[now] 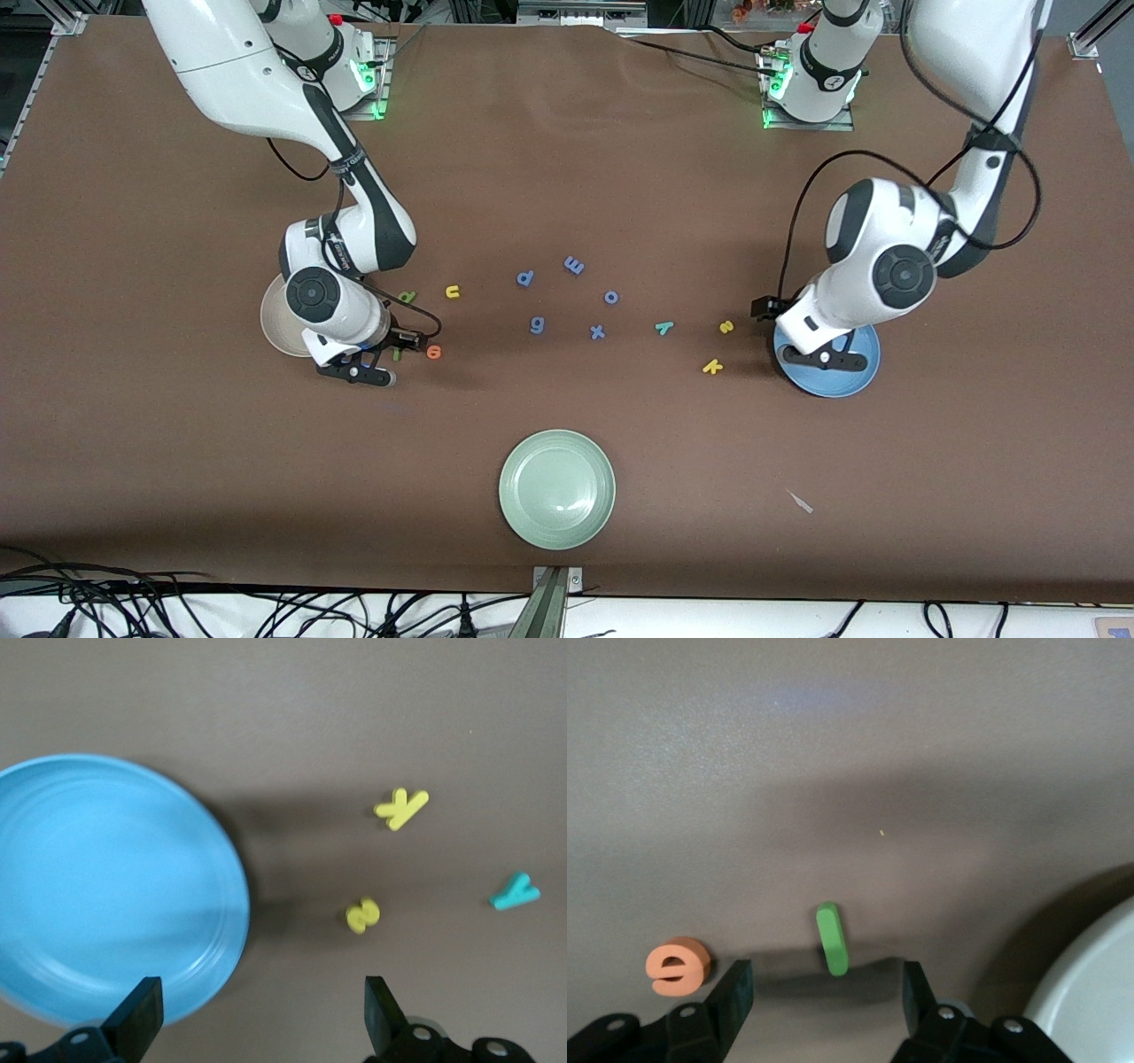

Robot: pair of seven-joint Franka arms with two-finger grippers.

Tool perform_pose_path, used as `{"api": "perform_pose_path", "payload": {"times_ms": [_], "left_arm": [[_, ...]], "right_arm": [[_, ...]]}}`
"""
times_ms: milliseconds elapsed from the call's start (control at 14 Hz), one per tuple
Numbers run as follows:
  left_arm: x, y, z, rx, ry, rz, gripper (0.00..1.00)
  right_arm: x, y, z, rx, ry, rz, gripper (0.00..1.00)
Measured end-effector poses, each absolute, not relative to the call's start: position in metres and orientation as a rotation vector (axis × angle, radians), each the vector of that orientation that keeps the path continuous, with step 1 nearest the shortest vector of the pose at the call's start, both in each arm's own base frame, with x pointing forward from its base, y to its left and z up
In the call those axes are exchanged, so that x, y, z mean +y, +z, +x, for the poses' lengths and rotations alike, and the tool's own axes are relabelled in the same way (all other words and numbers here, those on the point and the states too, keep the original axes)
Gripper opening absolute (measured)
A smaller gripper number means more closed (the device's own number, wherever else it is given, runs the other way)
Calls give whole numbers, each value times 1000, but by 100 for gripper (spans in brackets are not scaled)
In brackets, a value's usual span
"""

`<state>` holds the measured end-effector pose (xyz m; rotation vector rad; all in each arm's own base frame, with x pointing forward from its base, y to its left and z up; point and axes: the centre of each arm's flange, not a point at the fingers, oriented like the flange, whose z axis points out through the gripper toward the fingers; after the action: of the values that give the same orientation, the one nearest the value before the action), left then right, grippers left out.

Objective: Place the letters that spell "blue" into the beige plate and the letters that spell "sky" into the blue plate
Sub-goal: 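Grasp the green l with the right gripper while the left gripper approaches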

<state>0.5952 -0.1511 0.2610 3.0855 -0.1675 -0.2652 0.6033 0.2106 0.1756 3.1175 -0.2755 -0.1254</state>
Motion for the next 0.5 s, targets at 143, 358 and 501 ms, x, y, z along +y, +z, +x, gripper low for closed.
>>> {"api": "perform_pose_path", "payload": {"times_ms": [143, 358, 501], "left_arm": [[-172, 242, 596, -206, -217, 3074, 99], [-203, 215, 590, -249, -178, 3064, 97], [-217, 195, 586, -256, -160, 3063, 97]], "right_arm": [[212, 175, 605, -275, -118, 3121, 56], [213, 178, 607, -274, -109, 3125, 24], [213, 179, 607, -274, -109, 3125, 9]]}}
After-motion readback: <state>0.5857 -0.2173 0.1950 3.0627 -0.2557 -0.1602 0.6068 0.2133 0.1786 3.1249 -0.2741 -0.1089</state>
